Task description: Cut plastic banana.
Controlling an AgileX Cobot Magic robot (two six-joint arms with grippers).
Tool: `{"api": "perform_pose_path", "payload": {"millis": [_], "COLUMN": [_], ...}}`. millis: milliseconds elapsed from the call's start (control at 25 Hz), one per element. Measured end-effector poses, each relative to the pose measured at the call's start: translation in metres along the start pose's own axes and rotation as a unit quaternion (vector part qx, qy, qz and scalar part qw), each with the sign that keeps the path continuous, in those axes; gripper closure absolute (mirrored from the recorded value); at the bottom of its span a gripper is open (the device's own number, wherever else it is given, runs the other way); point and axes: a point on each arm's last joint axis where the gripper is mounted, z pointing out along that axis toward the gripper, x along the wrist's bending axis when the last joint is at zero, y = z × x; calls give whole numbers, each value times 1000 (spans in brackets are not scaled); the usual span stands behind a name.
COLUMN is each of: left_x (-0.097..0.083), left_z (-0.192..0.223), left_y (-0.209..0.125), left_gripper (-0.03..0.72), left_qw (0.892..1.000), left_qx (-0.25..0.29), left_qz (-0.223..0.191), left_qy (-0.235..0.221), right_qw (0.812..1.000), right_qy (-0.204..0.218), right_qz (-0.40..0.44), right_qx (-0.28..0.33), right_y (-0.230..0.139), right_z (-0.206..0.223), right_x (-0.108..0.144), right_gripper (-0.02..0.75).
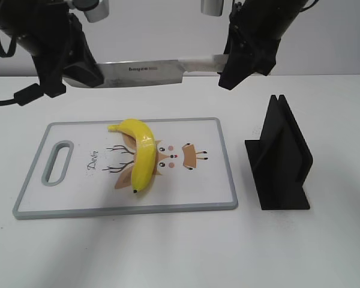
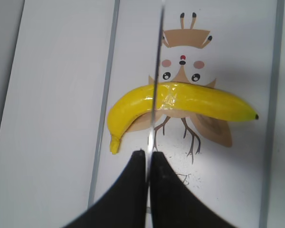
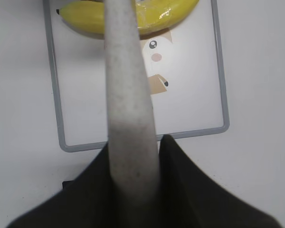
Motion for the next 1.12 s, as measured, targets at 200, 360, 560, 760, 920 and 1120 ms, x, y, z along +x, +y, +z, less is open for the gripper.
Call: {"api": "perform_pose_path", "payload": {"millis": [200, 360, 560, 760, 920, 1120], "left_x": [1, 8, 30, 50, 56, 60], "left_z": [0, -9, -36, -68, -92, -110], "left_y": [1, 8, 20, 16, -2, -45], "left_gripper": [546, 190, 55, 90, 94, 101], "left_qw": [1000, 999, 993, 963, 911, 843], "left_qx": [-6, -17, -10, 50, 89, 108], "left_qz": [-6, -41, -90, -208, -358, -499], "left_qy": [4, 18, 80, 165, 183, 169], "right_qw": [1000, 1000, 1000, 995, 981, 955], "right_qy": [3, -2, -11, -23, -45, -89], "right_qz": [2, 14, 19, 94, 187, 280], "right_qx": [-1, -3, 0, 3, 12, 36], "right_y": [0, 1, -1, 0, 0, -6], "right_z": [0, 0, -1, -15, -32, -46], "right_x": [1, 0, -2, 2, 7, 8], "right_gripper": [550, 568, 568, 568, 568, 568]}}
